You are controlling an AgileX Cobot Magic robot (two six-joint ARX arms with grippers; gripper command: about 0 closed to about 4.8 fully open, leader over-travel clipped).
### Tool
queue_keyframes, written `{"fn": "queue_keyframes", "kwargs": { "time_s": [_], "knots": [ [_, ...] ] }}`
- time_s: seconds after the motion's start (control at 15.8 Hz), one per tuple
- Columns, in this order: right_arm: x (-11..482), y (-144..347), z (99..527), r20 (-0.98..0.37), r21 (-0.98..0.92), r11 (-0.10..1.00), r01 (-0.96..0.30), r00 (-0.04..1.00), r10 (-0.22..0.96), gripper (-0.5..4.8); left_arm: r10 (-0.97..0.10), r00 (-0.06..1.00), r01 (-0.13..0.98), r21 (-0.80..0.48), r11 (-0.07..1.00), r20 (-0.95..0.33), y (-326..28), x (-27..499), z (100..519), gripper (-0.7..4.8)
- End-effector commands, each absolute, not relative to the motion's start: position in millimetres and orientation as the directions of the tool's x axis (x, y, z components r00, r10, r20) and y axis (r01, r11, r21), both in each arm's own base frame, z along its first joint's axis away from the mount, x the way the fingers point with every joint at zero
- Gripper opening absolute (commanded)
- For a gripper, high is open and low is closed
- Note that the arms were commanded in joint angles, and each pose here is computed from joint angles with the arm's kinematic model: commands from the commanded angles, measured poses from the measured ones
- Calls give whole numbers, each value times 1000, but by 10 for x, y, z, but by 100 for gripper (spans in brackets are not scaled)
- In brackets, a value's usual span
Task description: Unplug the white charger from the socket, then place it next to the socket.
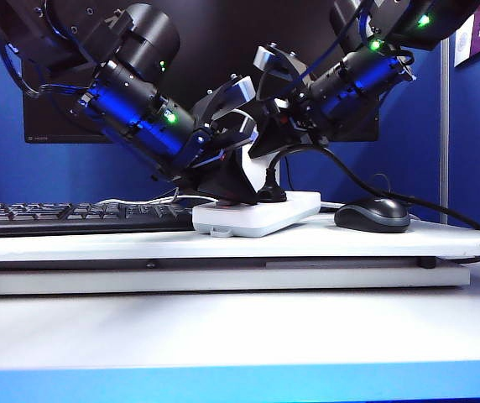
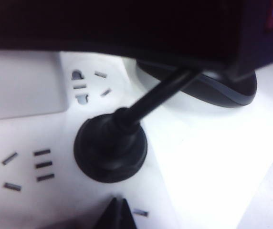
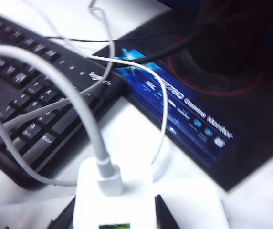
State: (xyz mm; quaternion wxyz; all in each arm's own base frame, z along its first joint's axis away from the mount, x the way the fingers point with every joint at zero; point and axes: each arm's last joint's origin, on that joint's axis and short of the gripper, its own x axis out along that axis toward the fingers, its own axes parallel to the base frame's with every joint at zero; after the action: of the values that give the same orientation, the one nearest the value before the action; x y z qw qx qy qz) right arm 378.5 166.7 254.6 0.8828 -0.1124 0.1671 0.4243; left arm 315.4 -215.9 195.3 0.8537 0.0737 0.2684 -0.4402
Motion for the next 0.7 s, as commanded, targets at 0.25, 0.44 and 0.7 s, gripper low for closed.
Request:
{"fn": "queue_keyframes", "kwargs": {
  "time_s": [0.25,0.44,0.7],
  "knots": [
    [3778,1706,2854,-221,-106,583,-805,591,776,0,-668,413,775,-146,614,-619,-2139,3106,1764,-5],
    [3778,1704,2852,-223,-98,585,-805,591,775,0,-668,413,776,-146,614,-619,-2139,3107,1764,-5],
    [3778,1707,2886,-196,-73,584,-809,585,787,0,-669,409,777,-149,612,-620,-2139,3104,1762,-5]
  ]
}}
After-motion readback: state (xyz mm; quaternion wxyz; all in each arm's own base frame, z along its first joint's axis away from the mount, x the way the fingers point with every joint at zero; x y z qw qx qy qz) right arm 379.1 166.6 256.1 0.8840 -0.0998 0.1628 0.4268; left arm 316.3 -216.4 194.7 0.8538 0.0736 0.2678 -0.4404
